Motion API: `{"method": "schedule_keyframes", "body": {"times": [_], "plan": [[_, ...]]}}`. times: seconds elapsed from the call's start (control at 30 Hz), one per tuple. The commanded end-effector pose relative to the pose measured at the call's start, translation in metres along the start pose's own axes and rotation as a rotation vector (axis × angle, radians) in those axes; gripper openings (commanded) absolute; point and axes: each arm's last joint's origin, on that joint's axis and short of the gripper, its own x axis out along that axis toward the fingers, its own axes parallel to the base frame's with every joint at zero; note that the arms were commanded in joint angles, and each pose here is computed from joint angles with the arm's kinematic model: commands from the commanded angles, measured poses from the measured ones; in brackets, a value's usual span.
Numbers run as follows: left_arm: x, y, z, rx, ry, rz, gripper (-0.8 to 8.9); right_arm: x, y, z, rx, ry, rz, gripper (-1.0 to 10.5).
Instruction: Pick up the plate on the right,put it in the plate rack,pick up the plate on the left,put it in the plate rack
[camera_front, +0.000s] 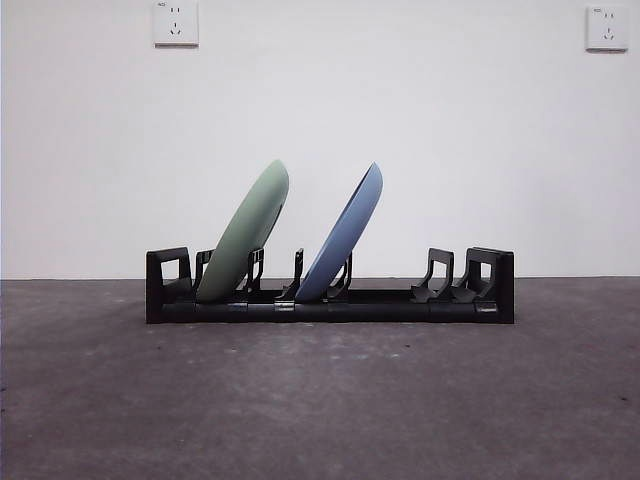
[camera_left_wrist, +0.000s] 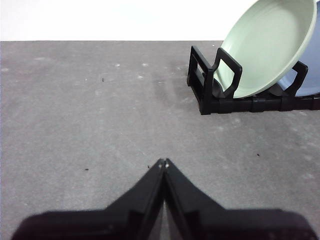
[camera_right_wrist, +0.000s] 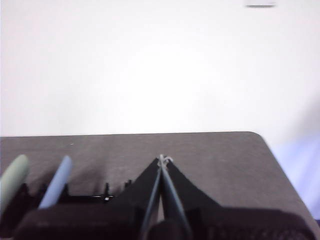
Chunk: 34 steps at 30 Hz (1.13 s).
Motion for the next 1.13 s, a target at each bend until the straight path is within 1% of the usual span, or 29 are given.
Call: {"method": "schedule_keyframes", "body": {"times": [0.03,0.17,0.3,0.57,0.67,0.77,0.9,1.03,1.13], "plan": [[0.001,0.001,-0.003,-0.011,0.003,0.006,-0.04,-0.008,-0.003,-0.019,0.016,-0.010,-0.040,0.0],[0.001,0.001,-0.003,-0.011,0.003,0.006,-0.04,-0.012,-0.005,-0.059,0.022,-0.065,-0.100,0.0],[0.001,0.001,-0.003,-0.011,0.003,0.006,-0.04,-0.002,-0.004,-0.104,0.029,-0.106,-0.100,0.0],[0.001,0.001,-0.003,-0.011,0.003,0.006,-0.04,0.030,-0.002,-0.197,0.030,-0.116,-0.102,0.0],[0.001,0.001,-0.003,-0.011,0.003,0.006,-0.04,0.041,-0.001,-0.226,0.031,-0.112,-0.101,0.0],[0.001,0.001,-0.003,-0.011,0.003,0.006,-0.04,0.050,-0.001,-0.252,0.055,-0.105,-0.101,0.0],[0.001,0.001,-0.003,-0.011,0.003,0.006,-0.04,0.058,0.000,-0.279,0.057,-0.085,-0.102,0.0],[0.001,0.001,-0.003,-0.011,0.003,0.006,-0.04,0.064,0.000,-0.300,0.056,-0.064,-0.099,0.0],[0.001,0.001,-0.003,-0.011,0.003,0.006,-0.04,0.067,0.001,-0.312,0.077,-0.045,-0.099,0.0]]}}
